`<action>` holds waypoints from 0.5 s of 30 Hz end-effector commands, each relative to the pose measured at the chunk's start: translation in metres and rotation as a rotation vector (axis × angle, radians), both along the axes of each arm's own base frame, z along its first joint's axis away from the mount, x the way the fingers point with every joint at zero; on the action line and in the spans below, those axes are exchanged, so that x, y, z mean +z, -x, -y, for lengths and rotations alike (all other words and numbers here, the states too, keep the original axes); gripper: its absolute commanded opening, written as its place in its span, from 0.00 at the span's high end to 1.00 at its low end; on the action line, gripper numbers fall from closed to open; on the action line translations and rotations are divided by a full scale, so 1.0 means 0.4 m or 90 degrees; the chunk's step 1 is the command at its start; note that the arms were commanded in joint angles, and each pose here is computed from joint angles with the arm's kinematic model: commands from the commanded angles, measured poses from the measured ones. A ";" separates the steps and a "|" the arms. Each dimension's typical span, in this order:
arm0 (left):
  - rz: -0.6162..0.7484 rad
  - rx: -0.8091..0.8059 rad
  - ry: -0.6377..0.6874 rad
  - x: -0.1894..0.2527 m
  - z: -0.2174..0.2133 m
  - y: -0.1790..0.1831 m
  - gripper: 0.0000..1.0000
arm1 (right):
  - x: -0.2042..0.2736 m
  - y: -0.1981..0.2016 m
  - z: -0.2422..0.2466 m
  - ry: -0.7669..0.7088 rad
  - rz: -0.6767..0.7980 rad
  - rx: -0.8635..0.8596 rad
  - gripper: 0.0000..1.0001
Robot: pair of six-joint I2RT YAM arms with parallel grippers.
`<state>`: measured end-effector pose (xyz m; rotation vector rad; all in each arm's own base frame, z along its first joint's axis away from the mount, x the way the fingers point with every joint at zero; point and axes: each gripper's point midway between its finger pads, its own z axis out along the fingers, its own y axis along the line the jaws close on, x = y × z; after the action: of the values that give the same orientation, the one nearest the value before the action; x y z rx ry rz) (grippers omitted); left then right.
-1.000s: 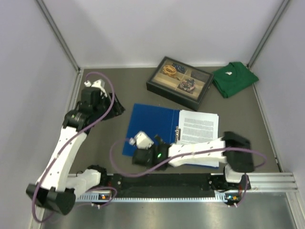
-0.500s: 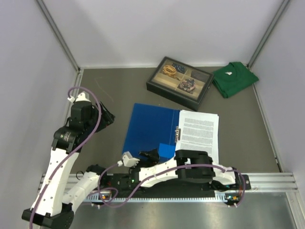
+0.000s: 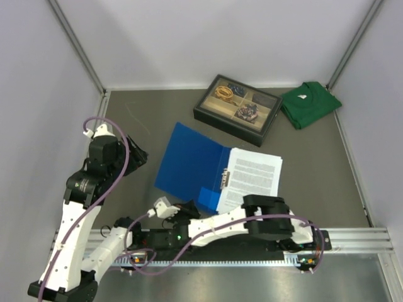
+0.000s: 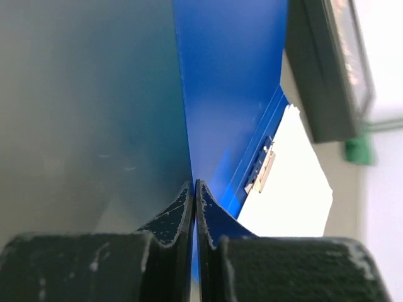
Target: Put the files into the folder
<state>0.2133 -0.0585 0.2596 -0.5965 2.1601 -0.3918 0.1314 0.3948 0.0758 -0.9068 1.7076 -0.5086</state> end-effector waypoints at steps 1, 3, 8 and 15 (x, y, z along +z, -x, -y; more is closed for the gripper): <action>0.097 0.050 -0.015 0.114 -0.048 0.006 0.33 | 0.177 0.113 -0.126 -0.222 -0.028 0.112 1.00; 0.124 0.057 -0.019 0.151 -0.058 0.012 0.34 | 0.181 0.140 -0.175 -0.313 -0.068 0.174 1.00; 0.209 0.064 -0.016 0.241 -0.075 0.036 0.32 | 0.279 0.168 -0.208 -0.465 -0.086 0.308 1.00; 0.224 0.041 -0.004 0.249 -0.053 0.015 0.31 | 0.228 0.207 -0.115 -0.678 -0.290 0.352 1.00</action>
<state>0.1933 -0.0326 0.3526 -0.5692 1.8228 -0.4094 0.0632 0.4434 0.1297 -0.8453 1.6556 0.5507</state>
